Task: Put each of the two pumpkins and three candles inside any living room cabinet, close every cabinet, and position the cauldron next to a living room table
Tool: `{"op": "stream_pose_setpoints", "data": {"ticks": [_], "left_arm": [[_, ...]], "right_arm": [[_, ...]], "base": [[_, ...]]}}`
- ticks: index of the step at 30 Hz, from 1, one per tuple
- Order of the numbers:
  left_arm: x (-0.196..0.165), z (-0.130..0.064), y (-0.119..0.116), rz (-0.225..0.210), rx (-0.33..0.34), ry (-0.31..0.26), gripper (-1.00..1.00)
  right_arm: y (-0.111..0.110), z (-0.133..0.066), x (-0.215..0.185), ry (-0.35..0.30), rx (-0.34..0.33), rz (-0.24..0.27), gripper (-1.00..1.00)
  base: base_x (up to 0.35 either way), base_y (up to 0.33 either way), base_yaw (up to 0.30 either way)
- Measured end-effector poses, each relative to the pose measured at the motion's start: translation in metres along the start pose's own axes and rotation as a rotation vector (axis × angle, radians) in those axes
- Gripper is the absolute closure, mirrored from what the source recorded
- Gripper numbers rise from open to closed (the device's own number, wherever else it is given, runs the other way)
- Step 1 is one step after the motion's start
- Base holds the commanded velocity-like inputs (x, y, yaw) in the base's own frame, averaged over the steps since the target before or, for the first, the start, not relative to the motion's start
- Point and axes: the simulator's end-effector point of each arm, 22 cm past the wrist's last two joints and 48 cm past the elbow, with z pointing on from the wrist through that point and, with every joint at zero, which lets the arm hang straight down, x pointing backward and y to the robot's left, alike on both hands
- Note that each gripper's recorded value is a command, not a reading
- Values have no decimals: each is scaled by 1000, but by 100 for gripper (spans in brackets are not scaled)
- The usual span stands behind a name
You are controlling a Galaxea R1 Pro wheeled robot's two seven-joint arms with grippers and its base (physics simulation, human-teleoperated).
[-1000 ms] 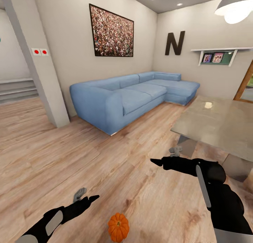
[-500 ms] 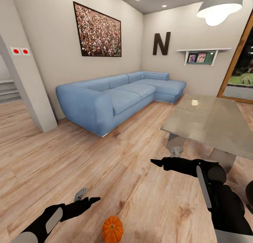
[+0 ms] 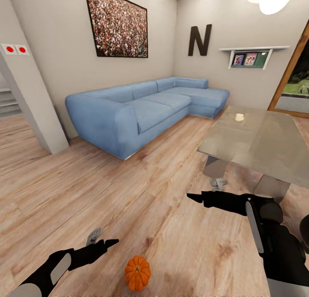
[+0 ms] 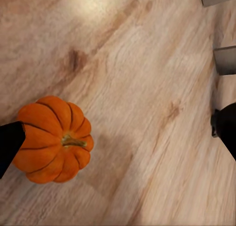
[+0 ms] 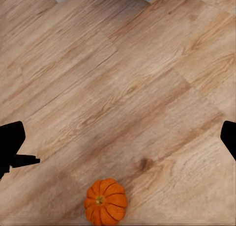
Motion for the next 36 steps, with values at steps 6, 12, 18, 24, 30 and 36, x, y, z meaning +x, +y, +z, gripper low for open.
{"op": "stream_pose_setpoints", "data": {"ticks": [6, 12, 18, 24, 30, 36], "left_arm": [[2, 5, 10, 7, -10, -11, -100], [5, 9, 19, -9, -16, -10, -100], [15, 15, 25, -30, -13, 11, -100], [23, 20, 33, -44, -18, 25, -100], [28, 22, 44, -57, -31, 33, -100], [28, 26, 44, -65, -8, 45, -100]], "right_arm": [[-9, 5, 10, 23, 2, 10, -100], [-19, 11, 20, 37, 8, 13, -100], [-32, 15, 25, 43, 21, 27, -100], [-47, 17, 28, 43, 38, 54, -100], [-60, 20, 34, 49, 50, 78, -100], [-60, 26, 43, 65, 19, 94, -100]], "base": [[0, 0, 0], [0, 0, 0], [0, 0, 0], [0, 0, 0], [0, 0, 0], [0, 0, 0]]}}
